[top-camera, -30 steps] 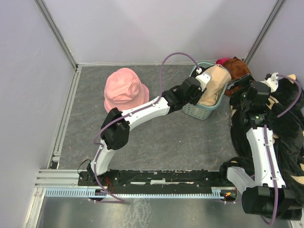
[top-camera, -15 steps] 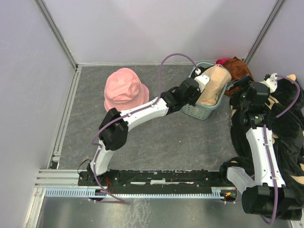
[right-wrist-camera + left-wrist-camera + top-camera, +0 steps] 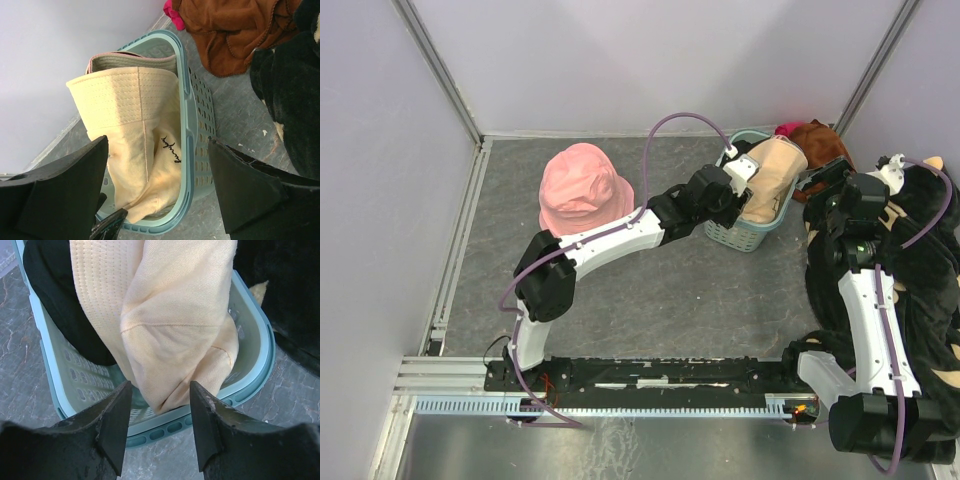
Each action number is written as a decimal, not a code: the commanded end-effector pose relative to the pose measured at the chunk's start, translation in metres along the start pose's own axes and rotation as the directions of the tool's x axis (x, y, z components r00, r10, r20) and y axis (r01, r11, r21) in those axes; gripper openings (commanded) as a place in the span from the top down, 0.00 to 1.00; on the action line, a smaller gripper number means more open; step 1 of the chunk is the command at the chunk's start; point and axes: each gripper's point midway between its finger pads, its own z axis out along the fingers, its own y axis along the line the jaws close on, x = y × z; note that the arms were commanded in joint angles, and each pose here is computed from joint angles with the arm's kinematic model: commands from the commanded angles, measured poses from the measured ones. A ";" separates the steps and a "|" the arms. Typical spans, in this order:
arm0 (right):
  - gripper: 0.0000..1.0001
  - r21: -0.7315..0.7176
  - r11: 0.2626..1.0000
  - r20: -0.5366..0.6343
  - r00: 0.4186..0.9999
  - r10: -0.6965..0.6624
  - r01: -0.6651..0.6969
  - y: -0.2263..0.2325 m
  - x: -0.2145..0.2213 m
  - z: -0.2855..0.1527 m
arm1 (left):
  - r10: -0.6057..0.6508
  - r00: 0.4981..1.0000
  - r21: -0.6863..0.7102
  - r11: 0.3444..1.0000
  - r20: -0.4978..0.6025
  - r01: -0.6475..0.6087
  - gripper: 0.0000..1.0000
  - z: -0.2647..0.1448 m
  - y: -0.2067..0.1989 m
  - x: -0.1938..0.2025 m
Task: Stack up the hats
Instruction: Pick up the hat from the bin.
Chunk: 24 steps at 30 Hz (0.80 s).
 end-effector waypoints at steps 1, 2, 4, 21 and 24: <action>0.12 -0.037 0.999 0.041 0.999 0.006 -0.004 0.009 -0.012 -0.006 | 0.037 0.997 0.005 0.999 0.068 -0.037 0.43 -0.008 -0.002 -0.029; 0.12 -0.037 0.999 0.039 0.999 0.007 -0.005 0.009 -0.012 -0.006 | 0.039 0.997 0.000 0.999 0.065 -0.039 0.42 -0.007 0.000 -0.027; 0.12 -0.039 0.999 0.039 0.999 0.008 -0.007 0.010 -0.012 -0.006 | 0.043 0.998 -0.006 0.999 0.056 -0.042 0.42 -0.003 0.001 -0.023; 0.12 -0.040 0.999 0.037 0.999 0.010 -0.008 0.010 -0.011 -0.005 | 0.014 1.000 0.040 0.999 0.002 -0.014 0.80 0.032 0.002 -0.007; 0.13 -0.045 0.999 0.043 0.999 0.014 -0.012 0.011 -0.013 -0.007 | 0.004 1.000 0.054 0.999 0.019 -0.005 0.97 0.030 0.003 -0.014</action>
